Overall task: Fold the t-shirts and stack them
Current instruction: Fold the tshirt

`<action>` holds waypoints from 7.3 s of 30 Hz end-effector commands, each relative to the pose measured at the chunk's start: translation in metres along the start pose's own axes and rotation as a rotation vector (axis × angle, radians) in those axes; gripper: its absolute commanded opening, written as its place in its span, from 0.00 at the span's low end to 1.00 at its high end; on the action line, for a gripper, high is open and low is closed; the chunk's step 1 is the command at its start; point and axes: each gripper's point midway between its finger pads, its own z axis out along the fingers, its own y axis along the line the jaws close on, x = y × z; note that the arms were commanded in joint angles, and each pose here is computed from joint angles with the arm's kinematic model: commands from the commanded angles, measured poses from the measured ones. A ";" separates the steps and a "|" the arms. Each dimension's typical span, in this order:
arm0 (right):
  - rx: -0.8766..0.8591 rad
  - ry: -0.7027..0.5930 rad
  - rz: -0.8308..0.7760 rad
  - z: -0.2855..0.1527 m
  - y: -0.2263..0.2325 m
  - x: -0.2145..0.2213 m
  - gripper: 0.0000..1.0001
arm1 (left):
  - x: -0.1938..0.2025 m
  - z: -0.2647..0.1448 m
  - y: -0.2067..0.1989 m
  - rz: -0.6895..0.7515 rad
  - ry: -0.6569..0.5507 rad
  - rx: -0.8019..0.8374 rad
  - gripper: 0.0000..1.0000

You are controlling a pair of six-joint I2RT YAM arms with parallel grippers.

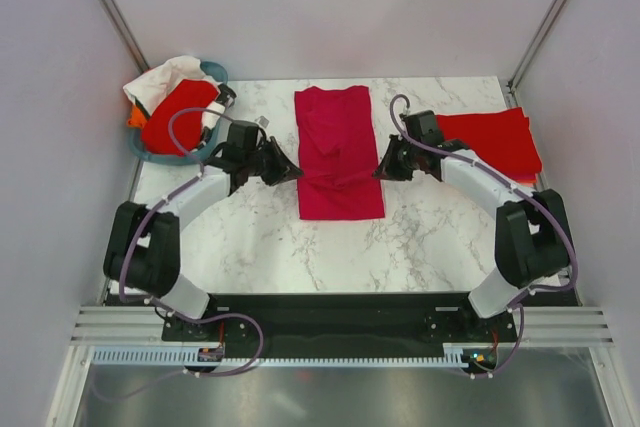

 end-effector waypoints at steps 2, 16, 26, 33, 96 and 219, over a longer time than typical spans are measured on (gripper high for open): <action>0.016 -0.064 0.029 0.015 -0.007 -0.038 0.00 | -0.027 0.018 0.001 0.024 0.009 0.012 0.02; 0.038 -0.063 0.104 0.048 -0.039 -0.083 0.00 | -0.042 0.065 0.017 -0.028 0.066 0.010 0.02; 0.017 -0.067 0.102 0.061 -0.035 -0.101 0.00 | -0.060 0.073 0.019 -0.043 0.051 0.015 0.02; 0.009 -0.066 0.116 0.072 -0.036 -0.111 0.00 | -0.069 0.080 0.022 -0.060 0.051 0.017 0.02; 0.010 0.023 0.063 0.054 -0.082 0.018 0.01 | 0.047 0.049 0.050 0.065 0.134 -0.011 0.45; -0.022 -0.166 0.060 0.128 -0.082 -0.154 0.54 | -0.126 0.136 0.048 0.097 0.048 0.015 0.71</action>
